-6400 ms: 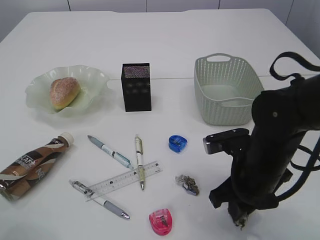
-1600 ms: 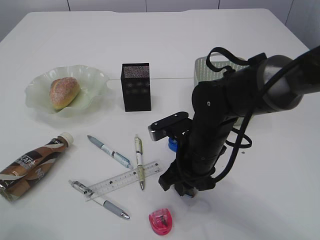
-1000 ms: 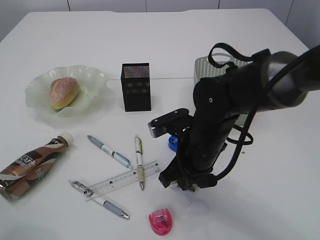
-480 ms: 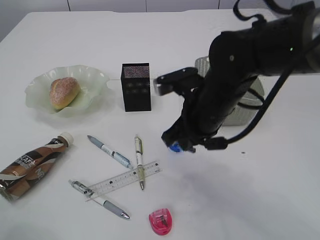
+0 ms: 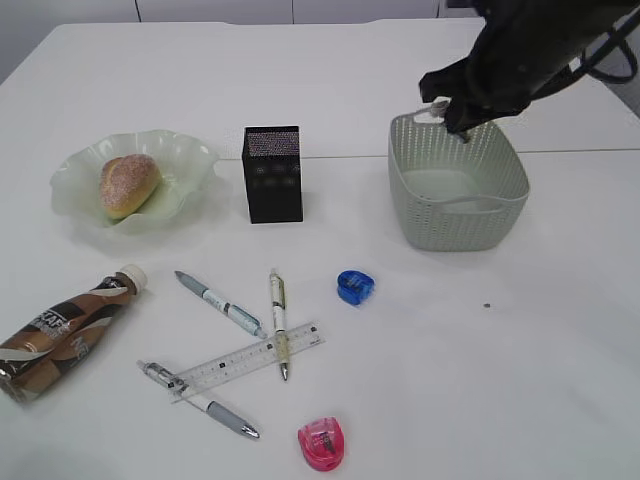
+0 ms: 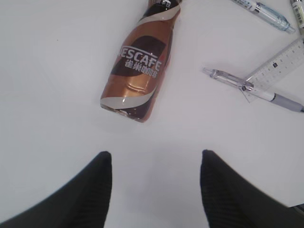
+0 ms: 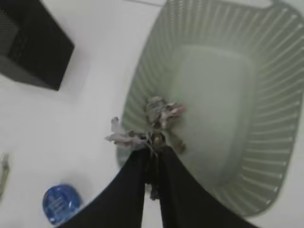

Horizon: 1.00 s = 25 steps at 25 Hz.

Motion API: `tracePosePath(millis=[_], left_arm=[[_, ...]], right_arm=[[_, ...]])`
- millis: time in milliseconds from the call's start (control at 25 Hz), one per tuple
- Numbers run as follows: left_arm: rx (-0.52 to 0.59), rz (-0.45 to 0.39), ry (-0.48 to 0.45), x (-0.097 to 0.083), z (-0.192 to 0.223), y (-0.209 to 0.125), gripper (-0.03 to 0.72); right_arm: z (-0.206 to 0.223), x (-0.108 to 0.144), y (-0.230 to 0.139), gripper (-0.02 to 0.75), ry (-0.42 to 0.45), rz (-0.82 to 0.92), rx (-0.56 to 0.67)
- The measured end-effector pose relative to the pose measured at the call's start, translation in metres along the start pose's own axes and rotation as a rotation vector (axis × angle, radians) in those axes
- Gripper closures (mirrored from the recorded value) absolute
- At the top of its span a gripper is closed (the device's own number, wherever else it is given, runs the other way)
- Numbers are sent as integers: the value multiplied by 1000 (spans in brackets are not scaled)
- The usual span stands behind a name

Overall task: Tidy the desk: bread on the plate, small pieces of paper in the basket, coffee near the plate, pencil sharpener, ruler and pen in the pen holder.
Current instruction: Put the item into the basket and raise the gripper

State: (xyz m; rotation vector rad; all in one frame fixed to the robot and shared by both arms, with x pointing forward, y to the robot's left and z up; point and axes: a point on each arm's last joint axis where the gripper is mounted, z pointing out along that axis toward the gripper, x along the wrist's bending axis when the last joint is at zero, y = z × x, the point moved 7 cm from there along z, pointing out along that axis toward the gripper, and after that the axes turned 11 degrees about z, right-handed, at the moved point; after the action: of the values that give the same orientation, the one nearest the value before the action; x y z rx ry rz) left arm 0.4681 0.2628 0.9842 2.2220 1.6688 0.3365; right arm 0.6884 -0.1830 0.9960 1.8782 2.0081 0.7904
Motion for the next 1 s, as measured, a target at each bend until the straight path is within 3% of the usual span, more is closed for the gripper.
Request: tracePosePath(millis=[200, 320, 520, 600, 720, 1000], left_arm=[[0, -1, -1, 0, 0, 0, 254], [0, -1, -1, 0, 0, 0, 254], [0, -1, -1, 0, 0, 0, 254], [0, -1, -1, 0, 0, 0, 254], [-3, -1, -1, 0, 0, 0, 254], [-6, -1, 0, 0, 0, 1, 254]], right_arm=[[21, -26, 15, 664, -37, 58, -44], [35, -28, 15, 596, -39, 61, -46], [43, -28, 17, 280, -40, 64, -53], [42, -28, 18, 199, -41, 62, -55], [40, -28, 13, 166, -45, 66, -11], [10, -28, -29, 162, -76, 75, 281]])
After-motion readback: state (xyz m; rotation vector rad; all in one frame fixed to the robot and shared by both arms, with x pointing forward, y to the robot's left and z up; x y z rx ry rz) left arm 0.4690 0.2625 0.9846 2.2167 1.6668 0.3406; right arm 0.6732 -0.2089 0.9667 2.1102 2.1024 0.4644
